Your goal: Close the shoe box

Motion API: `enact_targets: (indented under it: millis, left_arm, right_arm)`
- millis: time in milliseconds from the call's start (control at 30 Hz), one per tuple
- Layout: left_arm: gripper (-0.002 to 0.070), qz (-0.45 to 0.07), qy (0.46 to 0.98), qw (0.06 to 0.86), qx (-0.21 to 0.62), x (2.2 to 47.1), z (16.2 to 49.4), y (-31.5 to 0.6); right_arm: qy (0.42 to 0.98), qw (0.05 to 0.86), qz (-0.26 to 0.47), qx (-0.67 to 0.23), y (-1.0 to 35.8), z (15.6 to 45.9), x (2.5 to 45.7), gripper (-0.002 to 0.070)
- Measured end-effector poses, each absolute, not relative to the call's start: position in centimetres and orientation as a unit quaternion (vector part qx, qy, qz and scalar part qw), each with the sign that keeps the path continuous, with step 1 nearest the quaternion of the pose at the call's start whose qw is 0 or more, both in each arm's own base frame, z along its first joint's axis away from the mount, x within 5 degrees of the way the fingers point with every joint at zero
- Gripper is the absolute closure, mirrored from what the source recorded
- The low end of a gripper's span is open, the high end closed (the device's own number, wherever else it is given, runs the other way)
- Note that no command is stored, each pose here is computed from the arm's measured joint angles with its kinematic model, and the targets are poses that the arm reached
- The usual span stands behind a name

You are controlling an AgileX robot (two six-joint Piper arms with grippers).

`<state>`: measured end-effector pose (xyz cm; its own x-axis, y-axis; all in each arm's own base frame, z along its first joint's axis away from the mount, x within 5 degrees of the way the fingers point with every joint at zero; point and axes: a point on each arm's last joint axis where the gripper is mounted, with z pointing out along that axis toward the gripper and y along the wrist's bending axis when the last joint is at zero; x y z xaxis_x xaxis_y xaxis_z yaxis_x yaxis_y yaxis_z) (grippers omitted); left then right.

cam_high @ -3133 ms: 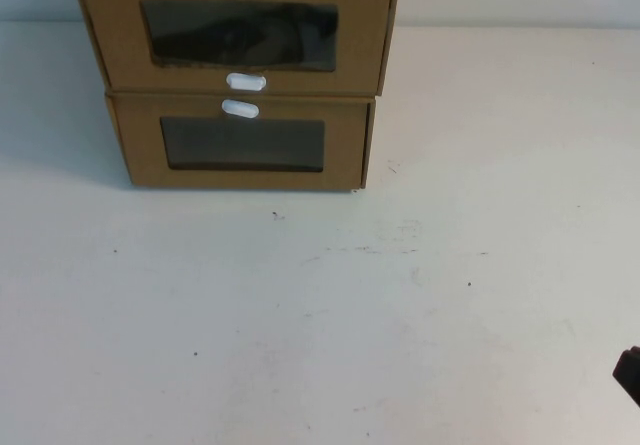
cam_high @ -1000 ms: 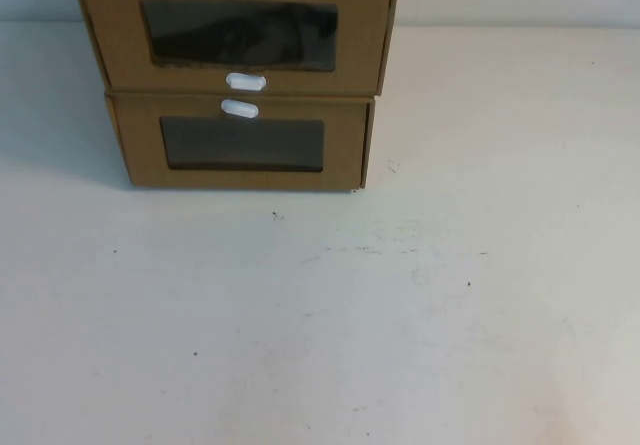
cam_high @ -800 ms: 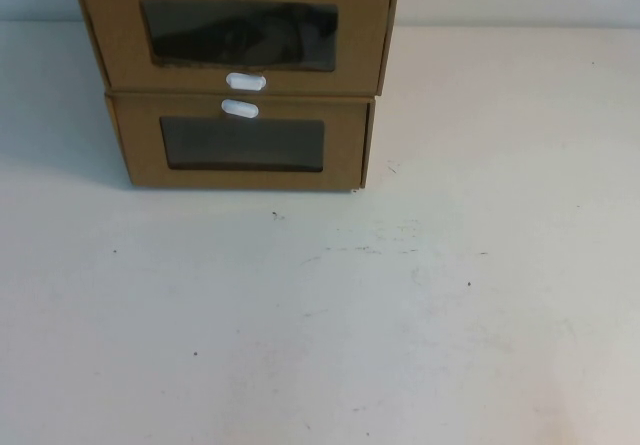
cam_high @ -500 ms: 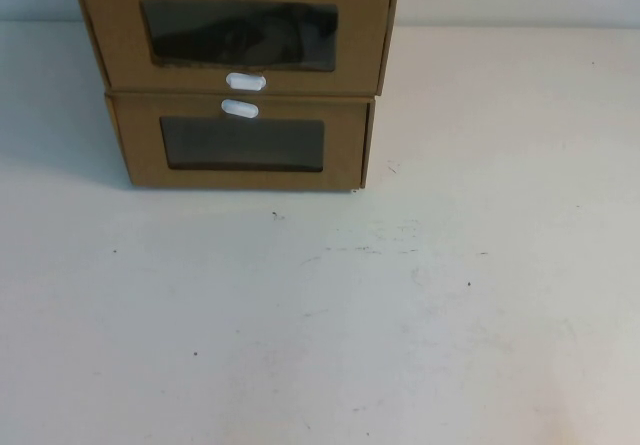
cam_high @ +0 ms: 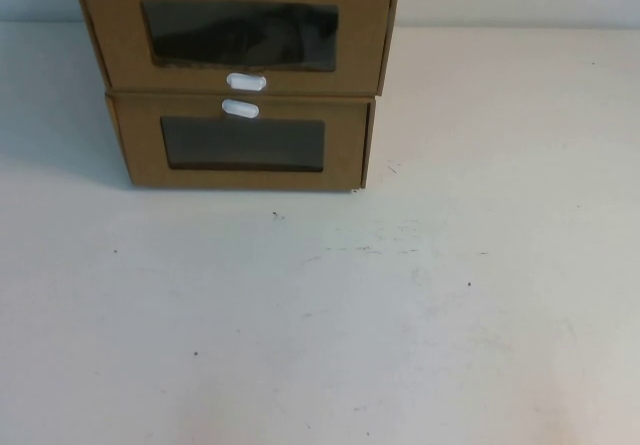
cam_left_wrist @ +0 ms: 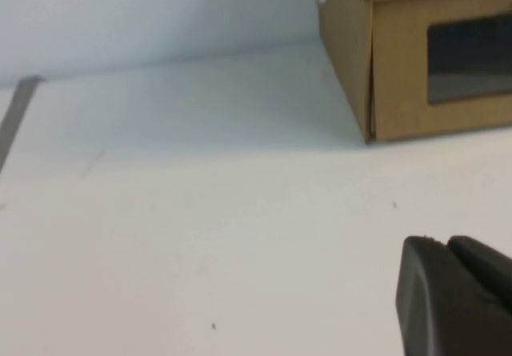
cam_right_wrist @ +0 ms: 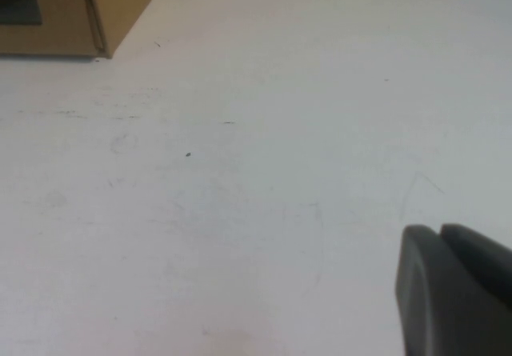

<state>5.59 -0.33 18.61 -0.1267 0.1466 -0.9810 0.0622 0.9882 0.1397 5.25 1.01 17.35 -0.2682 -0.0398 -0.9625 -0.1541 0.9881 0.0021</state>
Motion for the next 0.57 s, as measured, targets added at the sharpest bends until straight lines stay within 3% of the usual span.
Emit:
enact_targets:
  millis: [167,567]
  left_arm:
    - [0.068,0.031,0.796,0.598,0.091,5.3,17.3,-0.5]
    - [0.068,0.032,0.798,0.594,0.093,5.3,17.2,-0.5]
  right_arm:
    - [0.795,0.602,0.047,-0.061,1.0,17.3,5.2,0.0687]
    - [0.795,0.602,0.047,-0.061,1.0,17.3,5.2,0.0687]
